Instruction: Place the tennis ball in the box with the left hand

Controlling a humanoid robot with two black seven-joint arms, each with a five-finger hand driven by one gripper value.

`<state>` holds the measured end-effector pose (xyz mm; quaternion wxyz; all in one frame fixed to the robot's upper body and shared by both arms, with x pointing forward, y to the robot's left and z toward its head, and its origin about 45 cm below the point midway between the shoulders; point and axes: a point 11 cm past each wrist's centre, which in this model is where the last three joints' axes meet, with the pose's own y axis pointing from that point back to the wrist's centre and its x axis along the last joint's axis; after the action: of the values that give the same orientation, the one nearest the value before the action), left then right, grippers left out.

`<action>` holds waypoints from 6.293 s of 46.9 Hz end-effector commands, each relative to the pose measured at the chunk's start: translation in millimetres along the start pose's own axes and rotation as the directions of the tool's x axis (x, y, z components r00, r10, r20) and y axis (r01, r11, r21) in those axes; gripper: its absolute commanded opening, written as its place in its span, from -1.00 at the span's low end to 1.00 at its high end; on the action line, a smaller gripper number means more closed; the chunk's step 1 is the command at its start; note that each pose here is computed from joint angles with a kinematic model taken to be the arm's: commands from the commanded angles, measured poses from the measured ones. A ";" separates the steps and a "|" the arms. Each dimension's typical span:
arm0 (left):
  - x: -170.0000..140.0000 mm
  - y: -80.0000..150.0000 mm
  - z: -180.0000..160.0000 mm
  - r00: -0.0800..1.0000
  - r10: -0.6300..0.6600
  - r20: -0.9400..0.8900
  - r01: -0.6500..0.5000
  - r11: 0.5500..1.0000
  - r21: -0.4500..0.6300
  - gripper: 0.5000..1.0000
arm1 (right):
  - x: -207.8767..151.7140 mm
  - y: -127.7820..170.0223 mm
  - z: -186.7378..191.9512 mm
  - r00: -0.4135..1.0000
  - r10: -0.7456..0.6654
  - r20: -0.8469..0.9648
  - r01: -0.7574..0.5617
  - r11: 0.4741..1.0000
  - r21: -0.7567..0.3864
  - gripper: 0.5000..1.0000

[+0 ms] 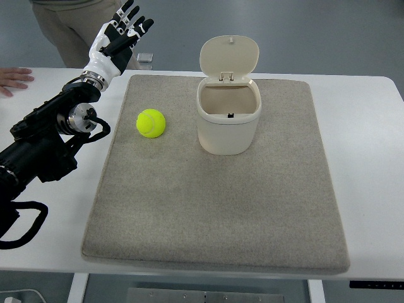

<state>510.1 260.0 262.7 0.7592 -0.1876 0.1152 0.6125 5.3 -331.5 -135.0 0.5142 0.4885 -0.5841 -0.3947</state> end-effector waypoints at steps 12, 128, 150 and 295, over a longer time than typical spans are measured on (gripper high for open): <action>0.8 0.6 -1.1 1.000 0.004 -0.004 -0.004 1.000 0.000 0.96 | 0.0 0.0 0.0 1.000 0.000 0.000 0.000 1.000 0.000 0.75; -1.4 22.4 8.4 0.189 -0.698 0.691 0.076 0.712 0.698 0.77 | 0.0 0.0 0.0 1.000 0.000 0.000 0.000 1.000 0.000 0.75; -28.7 20.9 10.5 0.139 -0.722 0.677 0.140 0.691 0.709 0.76 | 0.0 0.0 0.0 1.000 0.000 0.000 0.000 1.000 0.000 0.75; -2.9 50.6 -18.1 -0.003 -0.774 0.633 0.117 0.628 0.769 0.72 | 0.0 0.0 0.0 1.000 0.000 0.000 0.000 1.000 0.000 0.75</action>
<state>461.0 259.4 240.2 0.8267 0.4202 -0.2970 0.2275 5.3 -331.5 -135.0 0.5143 0.4885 -0.5841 -0.3947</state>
